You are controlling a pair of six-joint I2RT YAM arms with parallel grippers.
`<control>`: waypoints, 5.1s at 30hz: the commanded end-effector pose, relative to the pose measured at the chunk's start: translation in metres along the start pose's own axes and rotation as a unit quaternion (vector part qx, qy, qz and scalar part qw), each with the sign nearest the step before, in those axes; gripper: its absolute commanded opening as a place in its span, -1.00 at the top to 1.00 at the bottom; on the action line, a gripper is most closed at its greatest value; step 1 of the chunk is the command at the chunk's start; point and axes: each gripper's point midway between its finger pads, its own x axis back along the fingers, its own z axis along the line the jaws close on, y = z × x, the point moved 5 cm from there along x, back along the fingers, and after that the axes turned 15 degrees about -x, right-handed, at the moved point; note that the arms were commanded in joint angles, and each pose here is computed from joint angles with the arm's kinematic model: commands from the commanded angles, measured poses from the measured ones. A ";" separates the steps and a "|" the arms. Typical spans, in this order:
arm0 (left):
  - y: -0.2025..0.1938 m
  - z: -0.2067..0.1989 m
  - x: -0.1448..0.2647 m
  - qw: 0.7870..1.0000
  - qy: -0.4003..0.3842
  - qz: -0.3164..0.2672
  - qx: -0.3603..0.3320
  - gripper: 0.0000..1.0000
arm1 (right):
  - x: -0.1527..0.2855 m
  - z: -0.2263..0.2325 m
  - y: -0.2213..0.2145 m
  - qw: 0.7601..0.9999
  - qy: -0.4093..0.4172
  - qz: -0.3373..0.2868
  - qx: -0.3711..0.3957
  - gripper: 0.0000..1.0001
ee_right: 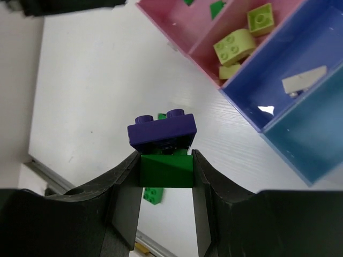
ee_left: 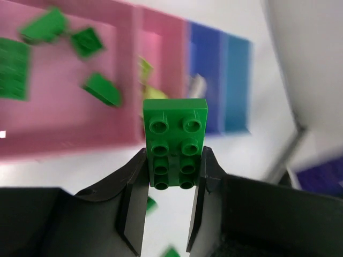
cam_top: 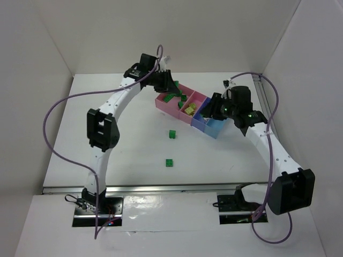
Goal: Sort the legos into containers by color
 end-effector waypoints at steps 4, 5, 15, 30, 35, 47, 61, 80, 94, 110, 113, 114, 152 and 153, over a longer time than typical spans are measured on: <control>-0.001 0.057 -0.048 0.990 0.132 0.006 0.047 0.43 | 0.028 -0.005 0.001 0.998 -0.047 -0.025 0.023 1.00; 0.007 0.057 -0.050 0.991 0.130 -0.010 0.039 0.11 | 0.031 -0.003 0.002 0.998 -0.044 -0.029 0.025 1.00; 0.017 0.022 -0.034 0.999 0.027 -0.024 0.003 -0.85 | 0.022 0.000 -0.013 0.999 0.000 0.026 0.028 1.00; -0.030 -0.105 0.076 0.895 -0.427 -0.037 -0.122 -0.84 | 0.020 0.039 -0.047 0.943 0.250 0.206 0.069 1.00; -0.033 -0.128 0.067 0.887 -0.436 -0.024 -0.151 -0.84 | 0.019 0.042 -0.053 0.926 0.283 0.245 0.054 1.00; -0.055 -0.136 0.027 0.904 -0.409 0.033 -0.123 -0.63 | 0.018 0.042 -0.053 0.921 0.288 0.255 0.057 1.00; -0.060 -0.139 0.015 0.897 -0.426 0.050 -0.103 0.05 | 0.010 0.043 -0.058 0.921 0.278 0.264 0.063 1.00; -0.075 -0.086 0.038 0.924 -0.376 0.039 -0.063 1.00 | -0.036 0.018 -0.057 0.940 0.215 0.262 0.031 1.00; -0.066 -0.055 0.033 0.958 -0.282 0.042 -0.035 1.00 | -0.033 -0.008 -0.008 0.996 -0.020 0.085 0.015 1.00; -0.026 -0.120 -0.071 0.982 -0.190 -0.001 -0.023 1.00 | 0.077 -0.043 0.043 0.930 -0.249 -0.258 -0.076 1.00; -0.021 -0.131 -0.091 0.986 -0.166 -0.029 -0.007 1.00 | 0.091 -0.044 0.038 0.926 -0.252 -0.270 -0.075 0.97; -0.024 -0.130 -0.101 0.988 -0.151 -0.032 0.002 1.00 | 0.095 -0.045 0.036 0.925 -0.258 -0.269 -0.075 0.97; 0.022 -0.072 -0.024 0.995 -0.018 -0.090 0.033 -0.45 | 0.028 -0.021 0.048 0.973 -0.151 -0.175 -0.011 0.97; 0.006 -0.057 -0.015 0.997 0.013 -0.059 0.046 -0.54 | 0.022 -0.014 0.055 0.975 -0.137 -0.172 -0.009 0.97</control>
